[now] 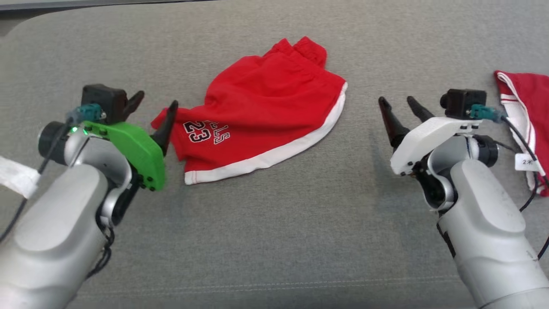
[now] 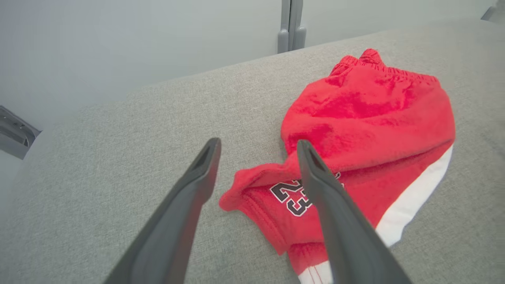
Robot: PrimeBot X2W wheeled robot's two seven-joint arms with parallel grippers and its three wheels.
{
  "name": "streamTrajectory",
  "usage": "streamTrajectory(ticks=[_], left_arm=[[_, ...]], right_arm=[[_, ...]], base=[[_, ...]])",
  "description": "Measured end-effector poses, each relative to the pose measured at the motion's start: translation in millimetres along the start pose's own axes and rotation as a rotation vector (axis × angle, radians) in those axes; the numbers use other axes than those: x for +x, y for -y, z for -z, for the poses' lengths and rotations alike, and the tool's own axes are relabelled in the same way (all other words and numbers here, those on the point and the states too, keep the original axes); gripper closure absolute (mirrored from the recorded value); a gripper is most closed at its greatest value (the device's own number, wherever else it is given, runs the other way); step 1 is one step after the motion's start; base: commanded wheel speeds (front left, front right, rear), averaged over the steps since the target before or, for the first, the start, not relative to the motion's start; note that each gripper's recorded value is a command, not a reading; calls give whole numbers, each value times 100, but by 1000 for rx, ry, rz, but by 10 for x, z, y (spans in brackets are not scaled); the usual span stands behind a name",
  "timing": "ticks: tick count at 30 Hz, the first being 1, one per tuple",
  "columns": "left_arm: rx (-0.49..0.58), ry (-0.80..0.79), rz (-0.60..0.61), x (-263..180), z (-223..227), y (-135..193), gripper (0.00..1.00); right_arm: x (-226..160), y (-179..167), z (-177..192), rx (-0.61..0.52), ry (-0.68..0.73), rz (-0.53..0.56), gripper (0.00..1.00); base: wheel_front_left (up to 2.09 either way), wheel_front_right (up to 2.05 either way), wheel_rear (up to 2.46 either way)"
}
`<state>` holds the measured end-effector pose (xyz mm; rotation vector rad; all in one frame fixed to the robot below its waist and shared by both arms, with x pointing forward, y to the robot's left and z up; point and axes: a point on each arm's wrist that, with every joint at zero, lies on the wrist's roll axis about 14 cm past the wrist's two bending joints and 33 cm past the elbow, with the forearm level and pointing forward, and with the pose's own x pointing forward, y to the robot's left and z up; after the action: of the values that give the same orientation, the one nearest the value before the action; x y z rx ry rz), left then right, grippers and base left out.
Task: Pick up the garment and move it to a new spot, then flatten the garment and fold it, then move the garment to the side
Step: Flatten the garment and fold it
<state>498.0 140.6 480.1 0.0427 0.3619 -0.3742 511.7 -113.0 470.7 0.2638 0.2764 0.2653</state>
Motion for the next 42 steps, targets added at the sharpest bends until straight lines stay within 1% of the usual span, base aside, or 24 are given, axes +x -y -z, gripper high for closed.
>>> streamTrajectory(ticks=[4,10,14,16,19,20,21,22,23,24,27,31,32,36,42], left_arm=[[-53,123,-45,-276,-24,48,0],[-126,249,-178,-727,-6,-51,0],[-168,298,-264,-983,22,-157,0],[-197,310,-299,-1082,48,-195,0],[-222,307,-336,-1185,127,-228,0],[-229,304,-342,-1201,153,-231,0],[-232,299,-346,-1208,176,-234,0],[-233,295,-353,-1213,198,-246,0],[-234,291,-357,-1214,219,-254,0],[-234,291,-359,-1211,222,-257,0],[-234,291,-352,-1194,234,-247,0],[-241,302,-322,-1137,206,-179,0],[-241,302,-322,-1137,206,-179,0],[-246,303,-280,-1062,211,-80,0],[-240,310,-201,-912,153,100,0]], right_arm=[[242,-71,66,40,-43,-17,0],[523,-300,294,77,-125,-62,0],[663,-442,429,114,-169,-80,0],[713,-457,496,116,-188,-78,0],[781,-476,567,172,-206,-65,0],[800,-476,582,175,-206,-63,11],[817,-458,593,175,-203,-57,55],[830,-429,598,174,-198,-49,69],[831,-394,600,176,-190,-39,92],[821,-365,617,178,-187,-30,100],[776,-310,643,197,-166,-7,100],[670,-221,599,259,-83,39,100],[670,-221,599,259,-83,39,100],[453,-101,712,327,-45,102,100],[124,191,717,343,10,186,100]], base=[[0,0,0],[0,0,0],[0,0,0],[0,0,0],[0,0,0],[0,0,0],[0,0,0],[0,0,0],[0,0,0],[0,0,0],[0,0,0],[0,0,0],[0,0,0],[0,0,0],[0,0,0]])
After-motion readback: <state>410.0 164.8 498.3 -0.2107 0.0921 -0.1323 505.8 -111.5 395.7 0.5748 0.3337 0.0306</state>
